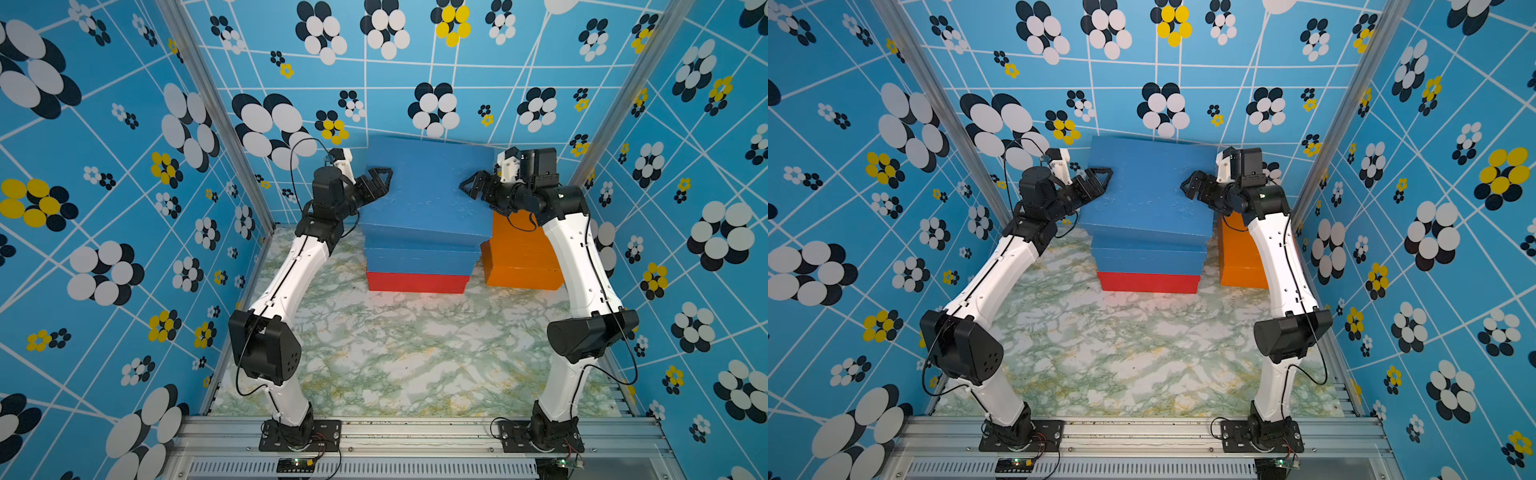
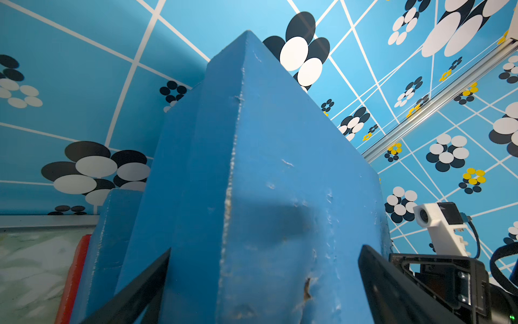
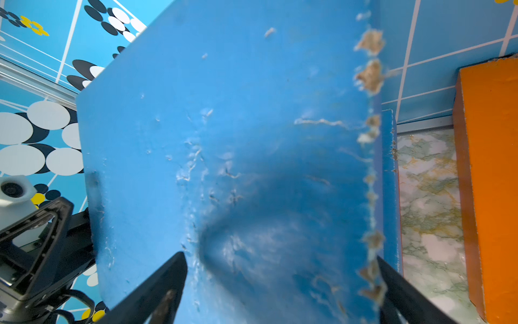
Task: Stack the shoeboxes
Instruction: Place the shoebox at the shoebox.
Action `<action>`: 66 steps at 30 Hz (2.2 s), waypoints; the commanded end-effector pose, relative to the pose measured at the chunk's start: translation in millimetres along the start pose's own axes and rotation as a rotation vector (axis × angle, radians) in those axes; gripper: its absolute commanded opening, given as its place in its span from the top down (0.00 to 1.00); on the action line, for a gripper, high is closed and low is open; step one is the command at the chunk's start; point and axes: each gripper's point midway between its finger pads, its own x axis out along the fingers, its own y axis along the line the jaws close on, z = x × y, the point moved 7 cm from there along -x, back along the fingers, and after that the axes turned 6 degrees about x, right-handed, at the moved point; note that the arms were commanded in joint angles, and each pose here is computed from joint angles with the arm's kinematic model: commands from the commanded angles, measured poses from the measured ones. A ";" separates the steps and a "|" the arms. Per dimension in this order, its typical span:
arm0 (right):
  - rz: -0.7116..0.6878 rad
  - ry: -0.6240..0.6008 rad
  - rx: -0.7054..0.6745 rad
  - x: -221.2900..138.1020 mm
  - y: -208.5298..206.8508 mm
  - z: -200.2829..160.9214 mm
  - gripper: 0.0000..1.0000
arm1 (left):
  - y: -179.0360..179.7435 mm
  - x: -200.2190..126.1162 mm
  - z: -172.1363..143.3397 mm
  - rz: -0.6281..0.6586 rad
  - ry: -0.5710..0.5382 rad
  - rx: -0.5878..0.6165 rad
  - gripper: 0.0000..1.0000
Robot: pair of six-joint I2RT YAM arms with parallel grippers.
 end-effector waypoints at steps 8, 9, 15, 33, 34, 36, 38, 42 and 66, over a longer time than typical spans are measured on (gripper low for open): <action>0.297 0.132 -0.036 13.2 48.8 -20.4 0.02 | -31.7 15.7 -47.6 -0.252 0.216 -0.061 0.00; 0.294 0.133 -0.034 13.7 47.9 -20.5 0.02 | -30.0 16.0 -48.5 -0.249 0.216 -0.065 0.00; 0.287 0.130 -0.028 15.2 44.8 -19.1 0.01 | -23.8 18.9 -51.2 -0.250 0.218 -0.083 0.00; 0.260 0.131 0.000 22.3 31.5 -15.7 0.01 | -10.6 21.8 -47.8 -0.226 0.206 -0.109 0.00; 0.259 0.131 0.001 23.0 31.0 -15.6 0.01 | -10.1 21.5 -47.8 -0.222 0.208 -0.108 0.01; 0.251 0.131 0.005 24.7 28.8 -15.4 0.01 | -8.3 21.0 -47.9 -0.210 0.211 -0.105 0.01; 0.239 0.128 0.012 25.9 25.6 -14.2 0.01 | -6.1 19.4 -46.0 -0.197 0.208 -0.099 0.01; 0.229 0.127 0.021 27.6 21.7 -12.8 0.01 | -0.6 18.0 -44.1 -0.173 0.214 -0.102 0.01; 0.170 0.122 0.048 38.8 2.5 -8.8 0.01 | 23.1 26.5 -50.3 -0.086 0.288 -0.057 0.00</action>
